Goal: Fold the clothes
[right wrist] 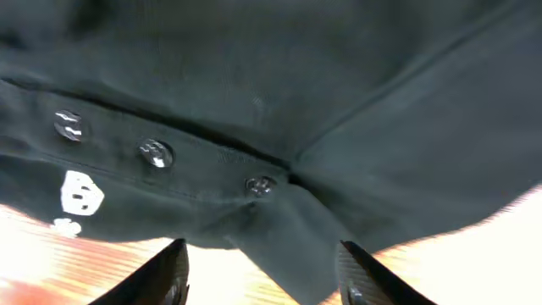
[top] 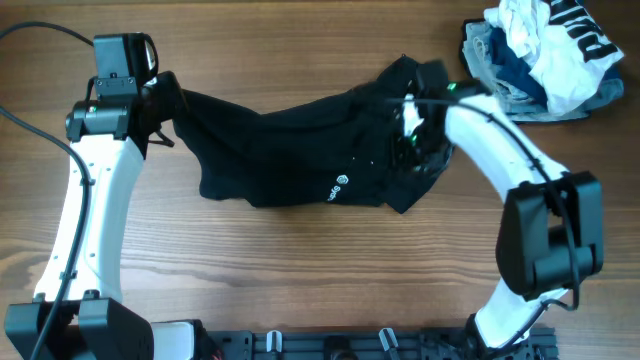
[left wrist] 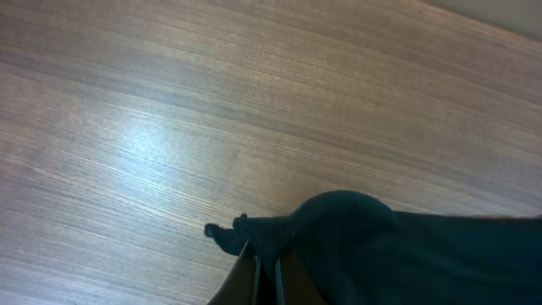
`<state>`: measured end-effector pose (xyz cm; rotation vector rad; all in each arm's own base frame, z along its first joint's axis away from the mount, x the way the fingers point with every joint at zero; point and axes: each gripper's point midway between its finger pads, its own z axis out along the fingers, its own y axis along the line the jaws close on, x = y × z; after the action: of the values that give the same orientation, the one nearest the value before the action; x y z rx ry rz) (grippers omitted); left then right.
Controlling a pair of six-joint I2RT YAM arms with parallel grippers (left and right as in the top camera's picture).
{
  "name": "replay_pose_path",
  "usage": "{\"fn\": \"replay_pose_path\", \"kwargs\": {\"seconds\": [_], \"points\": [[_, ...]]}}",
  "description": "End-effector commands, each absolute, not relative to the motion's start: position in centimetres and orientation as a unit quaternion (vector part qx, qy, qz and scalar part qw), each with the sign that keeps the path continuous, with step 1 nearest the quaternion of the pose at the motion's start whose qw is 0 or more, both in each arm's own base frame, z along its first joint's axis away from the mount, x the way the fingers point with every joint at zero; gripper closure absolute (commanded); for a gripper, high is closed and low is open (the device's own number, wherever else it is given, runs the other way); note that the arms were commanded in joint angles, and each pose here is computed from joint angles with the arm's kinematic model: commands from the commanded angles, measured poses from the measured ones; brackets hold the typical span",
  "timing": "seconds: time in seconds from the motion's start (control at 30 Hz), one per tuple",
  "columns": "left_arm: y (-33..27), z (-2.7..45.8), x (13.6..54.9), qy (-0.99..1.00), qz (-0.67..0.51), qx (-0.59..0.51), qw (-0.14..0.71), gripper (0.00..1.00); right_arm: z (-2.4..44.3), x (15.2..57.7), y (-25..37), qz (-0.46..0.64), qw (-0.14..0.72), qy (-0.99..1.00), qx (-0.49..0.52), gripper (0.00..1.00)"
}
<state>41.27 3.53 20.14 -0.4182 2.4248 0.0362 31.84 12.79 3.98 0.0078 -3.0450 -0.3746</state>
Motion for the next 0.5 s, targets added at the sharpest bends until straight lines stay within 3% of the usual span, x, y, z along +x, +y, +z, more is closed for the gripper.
{"fn": "replay_pose_path", "kwargs": {"seconds": [0.0, 0.47], "points": [[4.1, 20.3, 41.5, 0.928, 0.025, -0.159, 0.337, 0.96, 1.7, 29.3, 13.3, -0.119, 0.073, -0.99, -0.024, 0.47], [4.1, 20.2, 41.5, 0.928, 0.025, -0.159, 0.335, 0.96, -1.1, 27.5, 11.3, -0.058, 0.079, -0.994, -0.052, 0.47]]}}
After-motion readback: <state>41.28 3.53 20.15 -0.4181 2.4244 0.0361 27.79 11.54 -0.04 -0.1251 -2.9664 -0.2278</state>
